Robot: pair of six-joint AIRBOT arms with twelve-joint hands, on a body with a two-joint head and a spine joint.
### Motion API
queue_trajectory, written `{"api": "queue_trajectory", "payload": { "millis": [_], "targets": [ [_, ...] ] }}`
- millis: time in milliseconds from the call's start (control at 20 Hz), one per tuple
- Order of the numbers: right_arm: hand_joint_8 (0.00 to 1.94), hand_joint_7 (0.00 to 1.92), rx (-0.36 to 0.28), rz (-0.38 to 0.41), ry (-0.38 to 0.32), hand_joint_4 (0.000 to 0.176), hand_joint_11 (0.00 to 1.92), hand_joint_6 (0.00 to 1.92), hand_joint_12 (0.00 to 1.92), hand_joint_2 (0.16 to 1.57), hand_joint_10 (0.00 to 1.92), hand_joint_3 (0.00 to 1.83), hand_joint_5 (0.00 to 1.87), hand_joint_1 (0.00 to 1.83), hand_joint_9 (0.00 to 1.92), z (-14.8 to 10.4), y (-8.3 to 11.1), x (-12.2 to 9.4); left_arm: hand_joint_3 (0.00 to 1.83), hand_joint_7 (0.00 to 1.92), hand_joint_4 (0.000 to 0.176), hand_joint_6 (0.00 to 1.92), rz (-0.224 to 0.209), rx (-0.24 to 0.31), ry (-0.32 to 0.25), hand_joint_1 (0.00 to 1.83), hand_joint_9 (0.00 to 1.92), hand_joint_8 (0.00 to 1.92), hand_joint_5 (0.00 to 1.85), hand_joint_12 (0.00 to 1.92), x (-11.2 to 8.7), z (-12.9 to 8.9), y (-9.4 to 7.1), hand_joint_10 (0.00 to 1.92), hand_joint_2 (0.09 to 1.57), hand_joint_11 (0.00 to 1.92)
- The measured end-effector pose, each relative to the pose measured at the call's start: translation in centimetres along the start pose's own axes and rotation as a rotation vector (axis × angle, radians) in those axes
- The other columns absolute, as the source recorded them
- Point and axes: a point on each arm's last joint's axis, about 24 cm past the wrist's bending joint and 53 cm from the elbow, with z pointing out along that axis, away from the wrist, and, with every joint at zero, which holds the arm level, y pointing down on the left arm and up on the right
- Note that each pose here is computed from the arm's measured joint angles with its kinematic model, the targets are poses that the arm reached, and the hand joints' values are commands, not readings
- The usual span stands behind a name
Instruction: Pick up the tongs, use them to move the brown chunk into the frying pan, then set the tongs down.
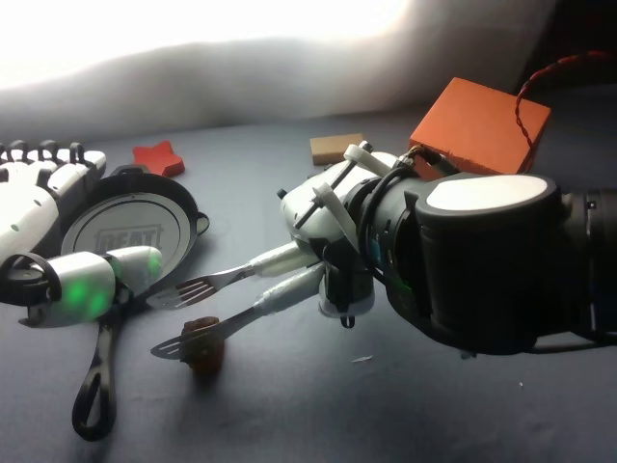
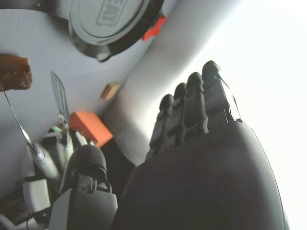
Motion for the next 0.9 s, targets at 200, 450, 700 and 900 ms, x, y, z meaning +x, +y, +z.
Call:
{"api": "queue_trajectory", "payload": {
  "millis": [200,450,700,900],
  "targets": [
    [0.00,1.02,-0.003,-0.004,-0.010,0.000,0.45,1.31,1.46,1.23,0.40,0.00,0.75,1.09,0.87,0.3,0.0,-0.2,0.00,0.00,0.000,0.00,-0.006,0.005,0.009,0.00,0.00,0.00,0.00,0.03,0.4,-0.3,-0.3,0.00,1.22,0.01],
    [0.00,1.04,0.012,-0.003,0.009,0.000,0.49,1.32,1.43,1.24,0.40,0.00,0.75,1.09,0.89,0.4,-0.8,0.6,0.00,0.00,0.000,0.00,-0.007,0.003,0.005,0.00,0.00,0.00,0.00,0.04,0.4,-0.3,-0.2,0.00,1.22,0.01],
    [0.01,1.05,0.022,-0.014,0.000,0.000,0.49,1.31,1.43,1.23,0.41,0.00,0.76,1.09,0.90,0.3,-1.4,0.2,0.00,0.00,0.000,0.00,0.002,0.011,0.001,0.00,0.00,0.00,0.00,0.05,0.3,-0.4,-0.4,0.00,1.23,0.00],
    [0.01,1.03,0.027,-0.038,-0.001,0.000,0.47,1.34,1.44,1.25,0.42,0.00,0.73,1.08,0.87,0.0,-1.7,0.1,0.00,0.01,0.000,0.00,0.014,0.012,0.018,0.00,0.01,0.00,0.00,0.10,1.0,-0.7,-0.4,0.00,1.22,0.00]
  ]
}}
